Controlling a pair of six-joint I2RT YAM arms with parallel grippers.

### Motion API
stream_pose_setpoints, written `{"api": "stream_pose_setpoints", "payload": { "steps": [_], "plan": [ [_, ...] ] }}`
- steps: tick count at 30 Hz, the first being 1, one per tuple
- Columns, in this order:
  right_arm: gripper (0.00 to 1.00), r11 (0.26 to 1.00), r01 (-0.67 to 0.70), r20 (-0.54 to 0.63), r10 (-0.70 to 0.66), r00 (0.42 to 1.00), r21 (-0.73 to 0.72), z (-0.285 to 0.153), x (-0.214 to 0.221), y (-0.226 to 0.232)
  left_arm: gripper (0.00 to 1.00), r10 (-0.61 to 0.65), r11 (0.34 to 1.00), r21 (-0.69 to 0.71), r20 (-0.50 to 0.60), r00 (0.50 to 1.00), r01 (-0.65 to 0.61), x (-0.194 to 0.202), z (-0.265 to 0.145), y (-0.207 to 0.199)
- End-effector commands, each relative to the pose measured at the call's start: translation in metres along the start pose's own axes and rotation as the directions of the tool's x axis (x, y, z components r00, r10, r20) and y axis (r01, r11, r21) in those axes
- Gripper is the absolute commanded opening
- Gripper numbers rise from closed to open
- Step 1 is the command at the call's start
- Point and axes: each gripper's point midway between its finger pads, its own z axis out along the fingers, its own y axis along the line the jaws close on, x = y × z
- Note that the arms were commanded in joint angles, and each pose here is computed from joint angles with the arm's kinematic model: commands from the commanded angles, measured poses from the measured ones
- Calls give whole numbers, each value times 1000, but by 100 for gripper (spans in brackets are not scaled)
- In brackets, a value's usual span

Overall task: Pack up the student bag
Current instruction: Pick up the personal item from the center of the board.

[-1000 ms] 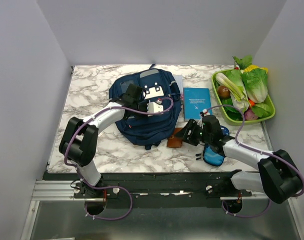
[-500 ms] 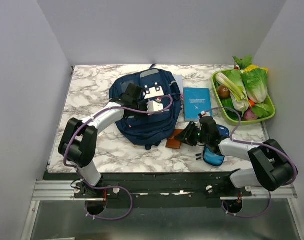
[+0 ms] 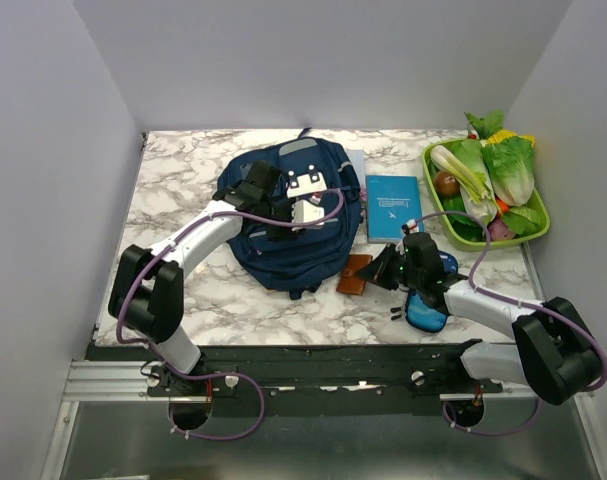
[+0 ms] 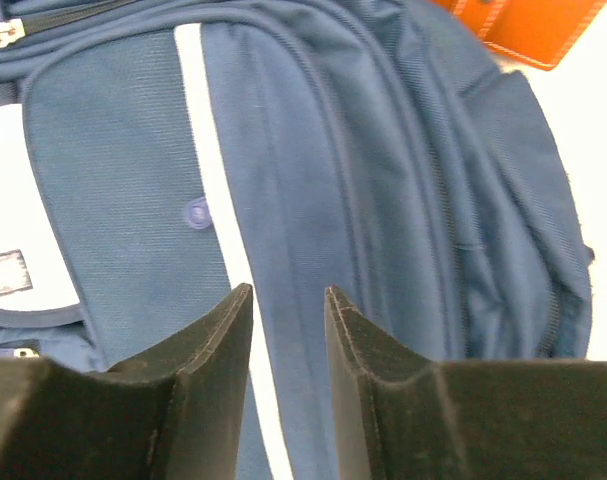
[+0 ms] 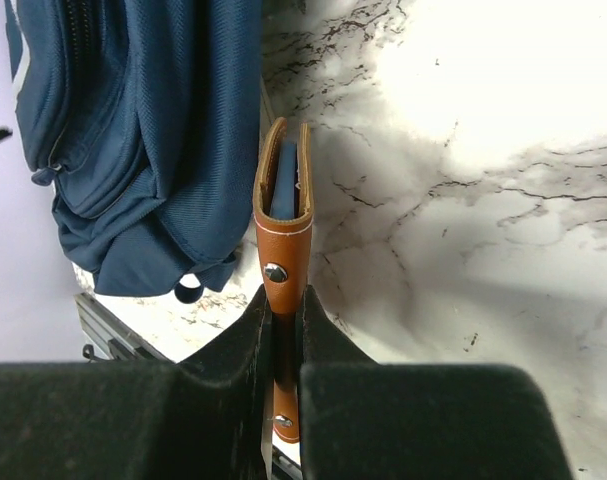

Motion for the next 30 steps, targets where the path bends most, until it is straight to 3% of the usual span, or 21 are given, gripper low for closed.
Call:
{"api": "stream_pose_setpoints", "payload": {
  "steps": [1, 3, 6, 9, 16, 20, 30],
  "plan": [
    [4, 1000, 14, 2, -14, 1000, 27, 1, -2, -2, 45, 38, 988, 149, 53, 998, -46, -11, -13, -40],
    [4, 1000, 15, 1, -15, 1000, 24, 2, -2, -2, 53, 35, 983, 177, 44, 998, -42, -4, -11, -50],
    [4, 1000, 18, 6, -19, 1000, 17, 1, -5, 1, 54, 59, 985, 160, 17, 998, -61, 6, -2, -50],
    [4, 1000, 21, 6, -21, 1000, 5, 0, -6, 5, 54, 81, 997, 15, -25, 996, -81, 13, 7, -25],
    [4, 999, 25, 12, -25, 1000, -24, -6, -8, 14, 40, 71, 974, -211, -43, 997, -78, 3, 1, 25],
    [3, 998, 42, 20, -41, 999, -48, -10, -12, 24, 29, 55, 980, -193, -3, 998, -55, -11, -6, 23],
    [2, 987, 84, 73, -75, 995, -135, -31, -34, 66, 22, -23, 993, -110, 74, 997, 31, -37, -19, 7]
  ]
}}
